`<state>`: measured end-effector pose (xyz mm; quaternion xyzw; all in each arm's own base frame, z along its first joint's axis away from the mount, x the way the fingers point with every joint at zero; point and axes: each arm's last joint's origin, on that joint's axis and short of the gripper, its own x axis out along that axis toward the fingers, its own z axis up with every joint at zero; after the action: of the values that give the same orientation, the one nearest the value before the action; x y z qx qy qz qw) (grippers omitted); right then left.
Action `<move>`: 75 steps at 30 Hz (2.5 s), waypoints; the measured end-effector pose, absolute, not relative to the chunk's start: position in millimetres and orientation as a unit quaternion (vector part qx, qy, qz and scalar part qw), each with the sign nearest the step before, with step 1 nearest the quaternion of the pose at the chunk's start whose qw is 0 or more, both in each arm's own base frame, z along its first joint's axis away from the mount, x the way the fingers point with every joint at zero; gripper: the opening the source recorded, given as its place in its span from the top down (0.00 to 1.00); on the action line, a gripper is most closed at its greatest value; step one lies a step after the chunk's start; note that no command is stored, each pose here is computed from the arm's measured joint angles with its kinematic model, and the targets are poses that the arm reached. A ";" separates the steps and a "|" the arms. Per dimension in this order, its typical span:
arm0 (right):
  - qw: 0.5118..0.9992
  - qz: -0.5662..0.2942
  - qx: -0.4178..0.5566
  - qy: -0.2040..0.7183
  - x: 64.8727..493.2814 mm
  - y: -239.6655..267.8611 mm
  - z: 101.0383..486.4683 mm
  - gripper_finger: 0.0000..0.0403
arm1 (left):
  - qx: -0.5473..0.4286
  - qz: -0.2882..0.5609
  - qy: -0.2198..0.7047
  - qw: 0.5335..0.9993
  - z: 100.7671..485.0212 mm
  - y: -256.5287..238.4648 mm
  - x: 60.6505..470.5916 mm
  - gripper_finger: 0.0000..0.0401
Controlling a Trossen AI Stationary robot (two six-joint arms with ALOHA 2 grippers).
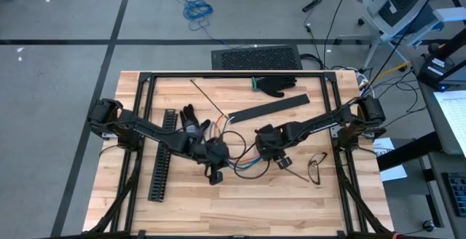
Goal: Ziptie cables
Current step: Wrap the cable wires with the black zip tie
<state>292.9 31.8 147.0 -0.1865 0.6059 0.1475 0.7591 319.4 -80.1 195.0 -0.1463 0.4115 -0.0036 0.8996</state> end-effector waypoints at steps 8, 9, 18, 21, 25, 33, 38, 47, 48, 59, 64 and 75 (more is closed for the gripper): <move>0.760 0.120 -0.228 0.597 304.4 30.3 163.4 0.66 | -0.156 0.021 0.413 0.897 187.1 -98.9 309.3 0.99; 0.763 0.116 -0.228 0.593 306.7 29.5 166.0 0.66 | -0.153 0.022 0.412 0.898 187.0 -100.7 308.6 0.99; 0.741 0.153 -0.216 0.618 308.0 28.8 152.4 0.67 | -0.158 0.042 0.404 0.900 187.2 -110.5 305.0 0.99; 0.741 0.163 -0.211 0.617 312.1 30.0 143.7 0.67 | -0.159 0.052 0.398 0.902 187.3 -113.9 303.6 0.99; 0.742 0.166 -0.204 0.617 316.2 30.6 136.5 0.67 | -0.162 0.067 0.390 0.904 187.5 -121.3 300.5 0.99; 0.732 0.167 -0.174 0.637 314.5 31.8 129.1 0.91 | -0.165 0.094 0.368 0.910 188.2 -139.5 291.7 0.99; 0.741 0.145 -0.141 0.640 315.3 32.3 128.8 0.94 | -0.180 0.123 0.347 0.912 188.9 -145.8 288.0 0.99; 0.783 0.060 -0.045 0.618 303.2 25.0 169.8 0.97 | -0.139 0.161 0.279 0.937 212.4 -144.7 279.1 0.99; 0.791 0.049 -0.044 0.608 301.9 24.4 181.5 0.97 | -0.126 0.165 0.271 0.940 216.4 -142.7 278.4 0.99; 0.812 0.000 -0.150 0.564 300.3 53.9 293.4 0.98 | -0.025 0.225 0.222 0.948 254.3 -89.9 281.5 0.99; 0.796 0.007 -0.191 0.574 293.1 64.2 317.6 1.00 | -0.011 0.242 0.206 0.948 271.4 -68.1 277.2 0.99; 0.794 0.062 -0.147 0.586 280.9 81.0 329.4 1.00 | -0.012 0.255 0.142 0.957 296.8 -42.5 278.3 0.99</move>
<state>280.9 81.0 329.4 -0.1467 0.5860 0.0621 0.7945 278.3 -42.5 296.8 -0.0115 0.1417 0.2546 0.9565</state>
